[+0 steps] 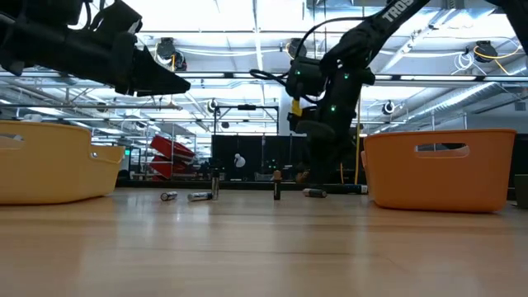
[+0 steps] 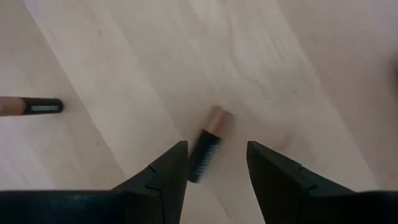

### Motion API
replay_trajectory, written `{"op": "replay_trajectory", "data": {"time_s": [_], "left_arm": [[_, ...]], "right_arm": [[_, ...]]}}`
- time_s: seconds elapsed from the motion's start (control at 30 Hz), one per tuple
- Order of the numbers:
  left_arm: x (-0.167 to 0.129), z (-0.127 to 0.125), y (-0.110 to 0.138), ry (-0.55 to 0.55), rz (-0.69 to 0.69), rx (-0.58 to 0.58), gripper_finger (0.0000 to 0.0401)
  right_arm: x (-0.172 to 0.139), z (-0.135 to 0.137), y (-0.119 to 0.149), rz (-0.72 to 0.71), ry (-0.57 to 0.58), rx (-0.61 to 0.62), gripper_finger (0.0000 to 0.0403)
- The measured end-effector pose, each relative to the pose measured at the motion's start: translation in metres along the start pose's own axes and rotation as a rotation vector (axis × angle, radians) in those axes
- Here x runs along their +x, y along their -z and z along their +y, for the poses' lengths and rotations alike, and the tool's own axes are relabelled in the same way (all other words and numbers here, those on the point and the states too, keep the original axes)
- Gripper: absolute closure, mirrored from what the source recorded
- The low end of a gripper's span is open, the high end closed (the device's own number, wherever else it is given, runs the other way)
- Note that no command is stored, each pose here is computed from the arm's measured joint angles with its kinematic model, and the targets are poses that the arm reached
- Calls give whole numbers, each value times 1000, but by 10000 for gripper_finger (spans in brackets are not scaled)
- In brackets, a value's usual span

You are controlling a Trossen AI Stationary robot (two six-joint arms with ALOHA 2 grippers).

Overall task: Sort batteries
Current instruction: Put the black battery into the orange bin

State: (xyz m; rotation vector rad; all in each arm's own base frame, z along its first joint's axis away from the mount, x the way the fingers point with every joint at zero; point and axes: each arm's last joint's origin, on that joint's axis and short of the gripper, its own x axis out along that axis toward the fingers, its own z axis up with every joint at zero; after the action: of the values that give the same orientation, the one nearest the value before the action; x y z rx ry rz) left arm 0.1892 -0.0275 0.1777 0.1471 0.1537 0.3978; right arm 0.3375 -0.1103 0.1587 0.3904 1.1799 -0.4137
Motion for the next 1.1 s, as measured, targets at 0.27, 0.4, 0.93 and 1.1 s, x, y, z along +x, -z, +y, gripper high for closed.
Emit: {"op": "replay_trajectory", "data": {"time_s": [0.27,0.4,0.93,1.1], "left_arm": [[0,0,0,0,2,1,183],[0,0,0,0,3,1,183],[0,0,1,1,7,4,183],[0,0,1,1,8,5,183]], "right_arm": [[15,1,-3,43,7,9,248],[24,-2,-2,64,17,30,248],[24,0,0,59,72,-4,379],[24,4,0,48,65,-23,383]]}}
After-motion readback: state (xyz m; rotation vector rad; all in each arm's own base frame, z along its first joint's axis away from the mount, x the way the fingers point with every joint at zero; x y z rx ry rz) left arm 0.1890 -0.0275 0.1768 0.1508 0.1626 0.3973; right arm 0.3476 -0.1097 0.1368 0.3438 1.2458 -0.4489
